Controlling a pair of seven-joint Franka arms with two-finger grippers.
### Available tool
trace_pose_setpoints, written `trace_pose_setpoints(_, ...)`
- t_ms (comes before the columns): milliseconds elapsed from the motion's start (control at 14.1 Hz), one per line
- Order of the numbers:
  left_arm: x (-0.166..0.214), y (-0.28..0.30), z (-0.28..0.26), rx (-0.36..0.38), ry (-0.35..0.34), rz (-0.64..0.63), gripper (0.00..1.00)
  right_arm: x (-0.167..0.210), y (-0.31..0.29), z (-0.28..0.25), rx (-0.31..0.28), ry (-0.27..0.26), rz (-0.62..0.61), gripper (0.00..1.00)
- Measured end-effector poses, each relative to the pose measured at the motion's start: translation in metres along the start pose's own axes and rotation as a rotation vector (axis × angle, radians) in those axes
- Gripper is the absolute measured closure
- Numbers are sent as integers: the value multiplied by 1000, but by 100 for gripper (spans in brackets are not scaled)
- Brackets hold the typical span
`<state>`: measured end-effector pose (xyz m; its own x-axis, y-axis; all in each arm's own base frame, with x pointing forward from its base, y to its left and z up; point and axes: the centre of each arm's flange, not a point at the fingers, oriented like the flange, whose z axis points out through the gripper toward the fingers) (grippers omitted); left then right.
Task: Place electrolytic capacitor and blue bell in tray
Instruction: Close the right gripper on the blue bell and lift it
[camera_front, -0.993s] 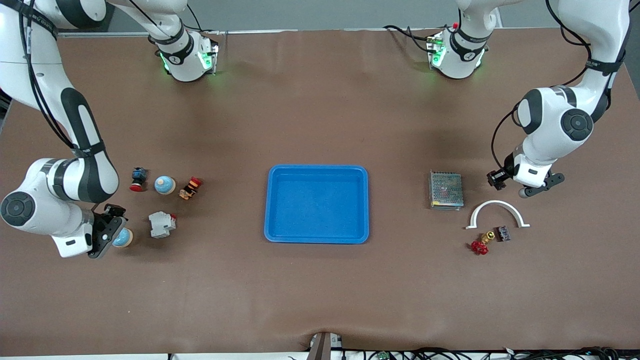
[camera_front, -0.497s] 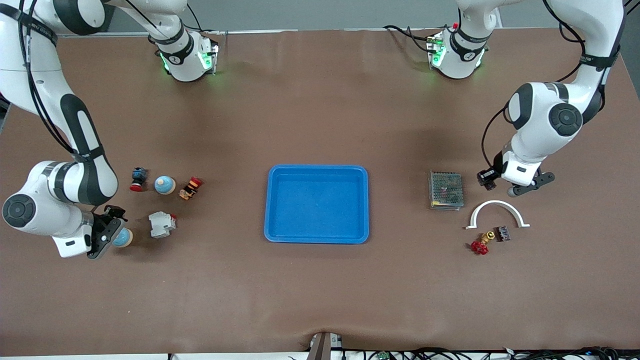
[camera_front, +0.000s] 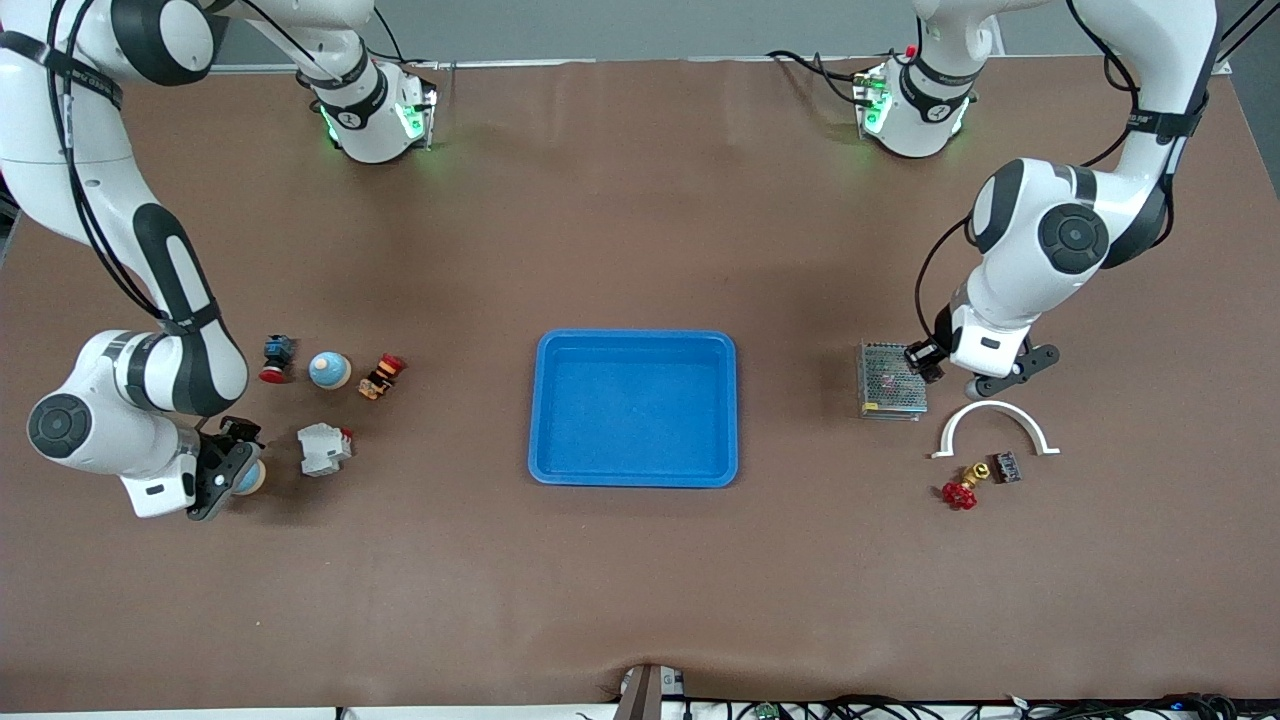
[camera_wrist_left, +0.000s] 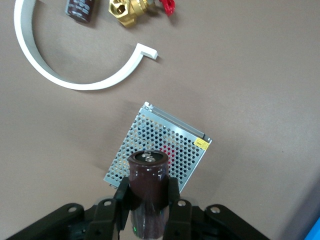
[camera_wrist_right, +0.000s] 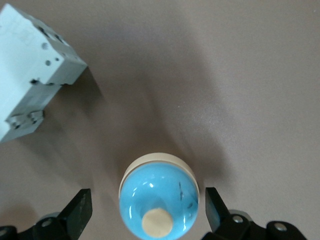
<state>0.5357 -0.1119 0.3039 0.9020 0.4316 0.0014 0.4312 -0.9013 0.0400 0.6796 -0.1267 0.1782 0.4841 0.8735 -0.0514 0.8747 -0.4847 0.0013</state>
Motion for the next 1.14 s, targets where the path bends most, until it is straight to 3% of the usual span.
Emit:
trace_pose_setpoints(709, 4, -3, 10, 15, -32, -8, 67, -3, 2, 13, -7, 7, 7, 3)
trace_pose_setpoints(922, 4, -4, 9, 28, -42, -5, 67, -3, 7, 7, -18, 10, 9, 32)
trace_pose_setpoints(1135, 3, -4, 9, 33, -47, -5, 67, -2, 7, 6, -16, 10, 9, 33)
